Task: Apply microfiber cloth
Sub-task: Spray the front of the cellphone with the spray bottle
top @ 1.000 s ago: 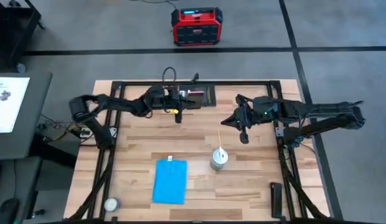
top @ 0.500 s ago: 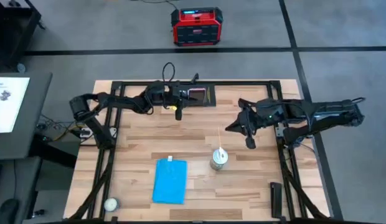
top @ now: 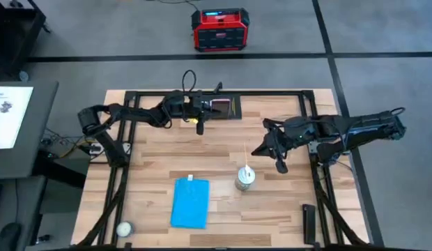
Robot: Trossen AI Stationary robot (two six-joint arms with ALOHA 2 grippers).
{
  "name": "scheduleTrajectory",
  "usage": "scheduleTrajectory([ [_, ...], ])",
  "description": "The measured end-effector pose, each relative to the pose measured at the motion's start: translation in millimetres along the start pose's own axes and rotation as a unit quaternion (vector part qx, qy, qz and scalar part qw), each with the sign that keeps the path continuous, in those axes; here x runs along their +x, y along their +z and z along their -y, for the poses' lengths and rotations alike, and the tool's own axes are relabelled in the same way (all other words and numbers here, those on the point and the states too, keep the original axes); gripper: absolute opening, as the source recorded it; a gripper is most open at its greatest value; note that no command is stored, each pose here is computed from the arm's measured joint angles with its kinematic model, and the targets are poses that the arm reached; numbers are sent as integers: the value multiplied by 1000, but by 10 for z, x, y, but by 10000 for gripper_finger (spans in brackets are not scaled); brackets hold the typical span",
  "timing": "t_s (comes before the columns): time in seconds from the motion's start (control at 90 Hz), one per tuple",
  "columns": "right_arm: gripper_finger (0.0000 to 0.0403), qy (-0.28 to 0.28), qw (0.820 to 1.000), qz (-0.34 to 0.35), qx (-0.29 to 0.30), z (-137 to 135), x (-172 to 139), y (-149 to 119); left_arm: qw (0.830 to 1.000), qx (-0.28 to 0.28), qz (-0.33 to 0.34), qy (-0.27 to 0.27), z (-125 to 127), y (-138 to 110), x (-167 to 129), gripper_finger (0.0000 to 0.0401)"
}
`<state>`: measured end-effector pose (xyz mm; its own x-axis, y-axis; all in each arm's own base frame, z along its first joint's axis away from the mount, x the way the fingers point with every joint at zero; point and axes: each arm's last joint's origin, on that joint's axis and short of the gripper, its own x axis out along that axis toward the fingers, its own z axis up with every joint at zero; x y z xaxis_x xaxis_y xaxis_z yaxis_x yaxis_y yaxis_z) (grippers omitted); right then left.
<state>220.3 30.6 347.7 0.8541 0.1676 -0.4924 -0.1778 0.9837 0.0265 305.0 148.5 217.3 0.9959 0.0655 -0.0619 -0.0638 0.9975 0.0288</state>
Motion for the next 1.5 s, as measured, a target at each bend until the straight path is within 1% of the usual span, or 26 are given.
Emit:
scheduleTrajectory([
  [0.156, 0, 0, 1000, -12, 1, 9, 77, -15, 1000, 1, 2, 1, -8, 18, 6, 4],
  [0.311, 0, 24, 1000, -16, 3, 0, 166, -15, 1000, 3, 3, 4, -27, 19, -1, 4],
  [0.456, 0, 28, 999, -21, 7, -3, 197, -22, 1000, 9, 2, 5, -34, 22, -2, 4],
  [0.544, 0, 37, 999, -25, 12, -8, 197, -29, 1000, 13, 9, 4, -35, 70, 24, 4],
  [0.633, 0, 39, 999, -32, 17, -10, 194, -42, 1000, 12, 10, 0, -53, 71, 117, 4],
  [0.833, 0, 40, 998, -52, 24, -16, 192, -80, 1000, -3, -17, -16, -65, -86, 409, 4],
  [0.922, 0, 42, 997, -53, 22, -29, 192, -81, 1000, -4, -19, -21, -54, -118, 470, 4],
  [1.0, 0, 41, 997, -62, 29, -29, 197, -98, 1000, -11, -14, -20, -61, -97, 481, 4],
  [1.156, 0, 41, 995, -84, 33, -23, 307, -134, 999, -26, 0, -18, -62, -65, 481, 4],
  [1.378, 0, 38, 993, -109, 37, -5, 465, -171, 1000, -26, -1, -16, -15, -64, 500, 4],
  [1.5, 0, 38, 993, -104, 37, -5, 448, -117, 1000, -26, -2, -9, -20, -65, 499, 4],
])
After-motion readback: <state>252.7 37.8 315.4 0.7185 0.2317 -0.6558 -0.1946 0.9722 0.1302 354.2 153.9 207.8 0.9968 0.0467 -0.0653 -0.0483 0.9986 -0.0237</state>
